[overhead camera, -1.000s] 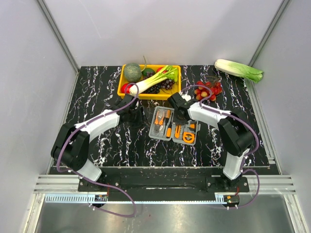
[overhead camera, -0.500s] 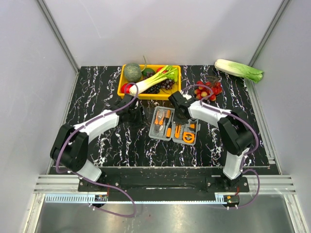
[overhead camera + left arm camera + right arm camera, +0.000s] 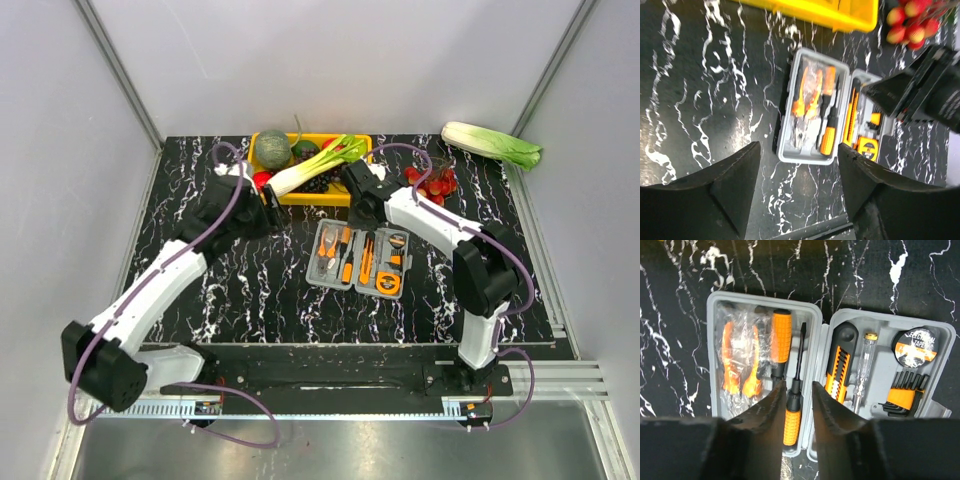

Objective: Pack the tool kit

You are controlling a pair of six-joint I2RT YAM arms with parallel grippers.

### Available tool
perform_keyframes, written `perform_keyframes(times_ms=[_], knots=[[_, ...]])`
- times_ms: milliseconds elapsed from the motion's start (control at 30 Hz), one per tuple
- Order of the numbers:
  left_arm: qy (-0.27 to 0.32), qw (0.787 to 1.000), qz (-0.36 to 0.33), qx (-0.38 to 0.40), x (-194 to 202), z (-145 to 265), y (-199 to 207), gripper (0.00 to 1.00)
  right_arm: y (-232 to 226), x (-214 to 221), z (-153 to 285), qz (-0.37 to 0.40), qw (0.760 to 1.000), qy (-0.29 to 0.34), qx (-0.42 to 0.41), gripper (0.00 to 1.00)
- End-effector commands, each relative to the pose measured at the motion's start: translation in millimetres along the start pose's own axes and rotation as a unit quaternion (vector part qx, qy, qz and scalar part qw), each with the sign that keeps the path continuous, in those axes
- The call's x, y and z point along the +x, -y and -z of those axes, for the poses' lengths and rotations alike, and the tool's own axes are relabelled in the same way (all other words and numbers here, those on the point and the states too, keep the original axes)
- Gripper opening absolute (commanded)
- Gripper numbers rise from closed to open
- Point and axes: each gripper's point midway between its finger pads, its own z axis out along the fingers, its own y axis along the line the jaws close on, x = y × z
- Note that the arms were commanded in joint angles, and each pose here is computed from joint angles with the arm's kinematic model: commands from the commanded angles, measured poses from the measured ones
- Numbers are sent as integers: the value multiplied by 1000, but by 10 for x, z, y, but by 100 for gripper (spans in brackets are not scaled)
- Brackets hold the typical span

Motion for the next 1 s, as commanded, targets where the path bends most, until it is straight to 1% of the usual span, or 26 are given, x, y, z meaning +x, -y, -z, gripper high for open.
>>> perform_keyframes(times_ms=[0, 67, 133, 167, 267, 467, 567, 733, 967], knots=[[94, 995, -8, -17, -473, 411, -6, 70, -282, -29, 353, 63, 995, 34, -67, 38], [116, 993, -14, -16, -581, 560, 5, 79, -495, 90, 411, 100, 989, 39, -104, 44], [131, 991, -22, -18, -655, 674, 5, 94, -731, 267, 449, 141, 979, 37, -145, 48], [140, 990, -24, -20, -699, 724, 0, 99, -864, 381, 472, 161, 973, 33, -165, 51], [158, 987, -29, -21, -785, 854, -1, 99, -1150, 685, 462, 207, 957, 17, -200, 53], [164, 986, -21, -9, -837, 978, 17, 99, -1452, 1050, 285, 254, 942, -15, -219, 50], [157, 988, -13, -6, -815, 970, 1, 99, -1462, 1134, 128, 260, 943, -25, -208, 47], [139, 990, -1, -1, -732, 908, -33, 99, -1306, 1188, -150, 263, 952, -29, -152, 43], [122, 992, 7, -4, -668, 823, -87, 99, -1197, 1322, -188, 254, 955, -50, -144, 39]])
